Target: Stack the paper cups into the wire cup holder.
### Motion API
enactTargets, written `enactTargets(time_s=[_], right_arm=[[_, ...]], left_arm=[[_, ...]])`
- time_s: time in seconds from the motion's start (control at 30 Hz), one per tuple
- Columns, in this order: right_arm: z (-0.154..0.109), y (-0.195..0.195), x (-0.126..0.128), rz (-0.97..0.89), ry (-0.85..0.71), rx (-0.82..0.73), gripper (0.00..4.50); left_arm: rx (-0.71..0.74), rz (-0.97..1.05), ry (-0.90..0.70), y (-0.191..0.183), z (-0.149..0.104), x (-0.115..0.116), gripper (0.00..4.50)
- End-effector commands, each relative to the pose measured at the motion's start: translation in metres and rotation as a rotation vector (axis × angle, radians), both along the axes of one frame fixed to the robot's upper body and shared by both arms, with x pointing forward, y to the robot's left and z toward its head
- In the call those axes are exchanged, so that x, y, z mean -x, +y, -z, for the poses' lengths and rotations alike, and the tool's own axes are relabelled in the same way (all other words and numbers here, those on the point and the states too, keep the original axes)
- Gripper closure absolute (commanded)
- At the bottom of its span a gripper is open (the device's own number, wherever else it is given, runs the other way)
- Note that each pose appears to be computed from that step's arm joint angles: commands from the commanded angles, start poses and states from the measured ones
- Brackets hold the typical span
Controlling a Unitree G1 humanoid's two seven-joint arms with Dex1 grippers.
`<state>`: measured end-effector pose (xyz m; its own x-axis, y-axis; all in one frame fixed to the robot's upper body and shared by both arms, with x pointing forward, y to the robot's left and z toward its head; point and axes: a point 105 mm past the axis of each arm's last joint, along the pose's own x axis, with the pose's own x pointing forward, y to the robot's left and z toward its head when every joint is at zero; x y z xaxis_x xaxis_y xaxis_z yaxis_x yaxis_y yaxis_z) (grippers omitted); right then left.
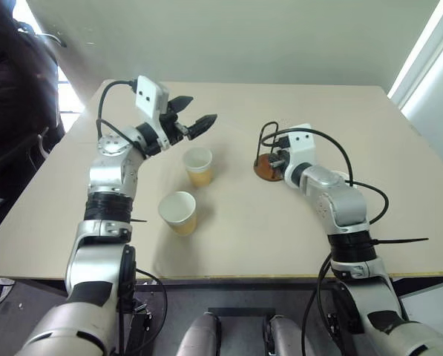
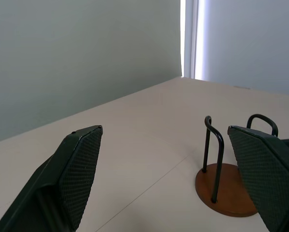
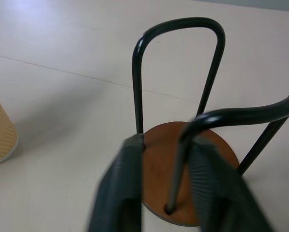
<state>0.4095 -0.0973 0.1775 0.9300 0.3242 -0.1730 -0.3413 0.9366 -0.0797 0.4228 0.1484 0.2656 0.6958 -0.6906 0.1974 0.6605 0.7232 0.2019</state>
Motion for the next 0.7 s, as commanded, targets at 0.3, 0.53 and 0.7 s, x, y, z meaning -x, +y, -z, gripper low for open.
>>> enactTargets(time_s=[0.3, 0.53, 0.7], right_arm=[[-0.023, 0.002, -0.003, -0.066, -0.014, -0.028, 4.46], [-0.036, 0.005, 0.004, -0.255, -0.002, -0.066, 4.46], [-0.043, -0.006, 0.025, -0.446, 0.015, -0.005, 4.46]], left_arm=[[0.001, -0.003, -0.073, 0.001, -0.023, 0.004, 0.05], [-0.004, 0.0, -0.07, 0.001, -0.023, 0.004, 0.05], [-0.014, 0.006, -0.065, 0.001, -0.022, 0.003, 0.05]])
